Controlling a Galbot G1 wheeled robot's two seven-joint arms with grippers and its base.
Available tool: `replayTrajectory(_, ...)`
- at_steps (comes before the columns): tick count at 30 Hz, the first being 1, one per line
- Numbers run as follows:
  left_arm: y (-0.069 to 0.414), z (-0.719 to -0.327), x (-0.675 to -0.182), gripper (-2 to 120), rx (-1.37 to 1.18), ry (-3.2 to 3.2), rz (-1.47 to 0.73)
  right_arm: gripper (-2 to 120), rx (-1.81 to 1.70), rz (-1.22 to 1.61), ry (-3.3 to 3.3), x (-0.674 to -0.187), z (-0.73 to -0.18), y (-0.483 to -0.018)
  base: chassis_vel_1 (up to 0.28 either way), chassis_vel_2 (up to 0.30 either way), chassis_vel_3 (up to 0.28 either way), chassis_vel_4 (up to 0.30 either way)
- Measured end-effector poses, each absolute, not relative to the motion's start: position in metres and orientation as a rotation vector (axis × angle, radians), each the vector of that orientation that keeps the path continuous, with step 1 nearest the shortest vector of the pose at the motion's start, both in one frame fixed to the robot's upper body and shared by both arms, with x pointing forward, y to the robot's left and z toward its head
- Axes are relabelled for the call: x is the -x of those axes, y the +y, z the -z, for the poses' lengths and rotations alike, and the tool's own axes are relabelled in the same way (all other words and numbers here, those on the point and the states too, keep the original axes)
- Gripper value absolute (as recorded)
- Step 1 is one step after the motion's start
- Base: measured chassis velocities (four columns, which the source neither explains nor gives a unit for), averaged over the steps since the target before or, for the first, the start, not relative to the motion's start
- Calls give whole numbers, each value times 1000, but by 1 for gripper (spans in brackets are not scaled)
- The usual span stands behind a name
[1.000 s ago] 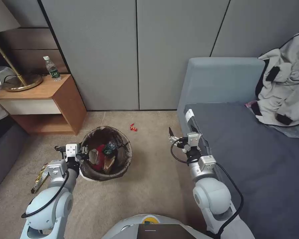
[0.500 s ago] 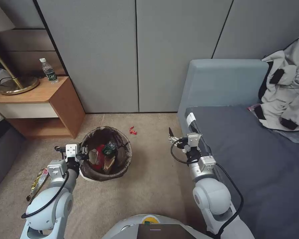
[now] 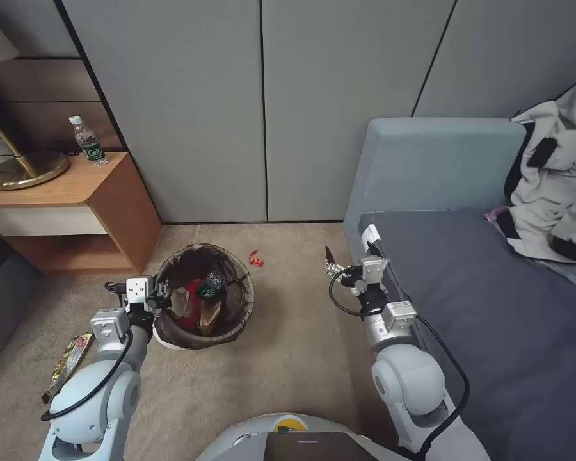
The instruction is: Pick up the trash bin, then pick up the garbage from the floor and place it into the trash bin.
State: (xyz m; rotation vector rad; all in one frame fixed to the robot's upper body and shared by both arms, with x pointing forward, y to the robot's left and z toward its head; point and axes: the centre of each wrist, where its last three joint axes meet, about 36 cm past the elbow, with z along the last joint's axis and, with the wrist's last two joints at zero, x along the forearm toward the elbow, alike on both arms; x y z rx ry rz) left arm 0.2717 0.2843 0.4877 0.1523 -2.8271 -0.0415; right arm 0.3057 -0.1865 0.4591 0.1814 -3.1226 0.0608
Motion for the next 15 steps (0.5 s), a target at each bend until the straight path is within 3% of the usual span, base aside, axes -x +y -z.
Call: replayTrajectory(15,286,-485,-274,7,-154,-2825,43,100,-180,-62,-3119,-309,-457,-186,-71,76,68,-70)
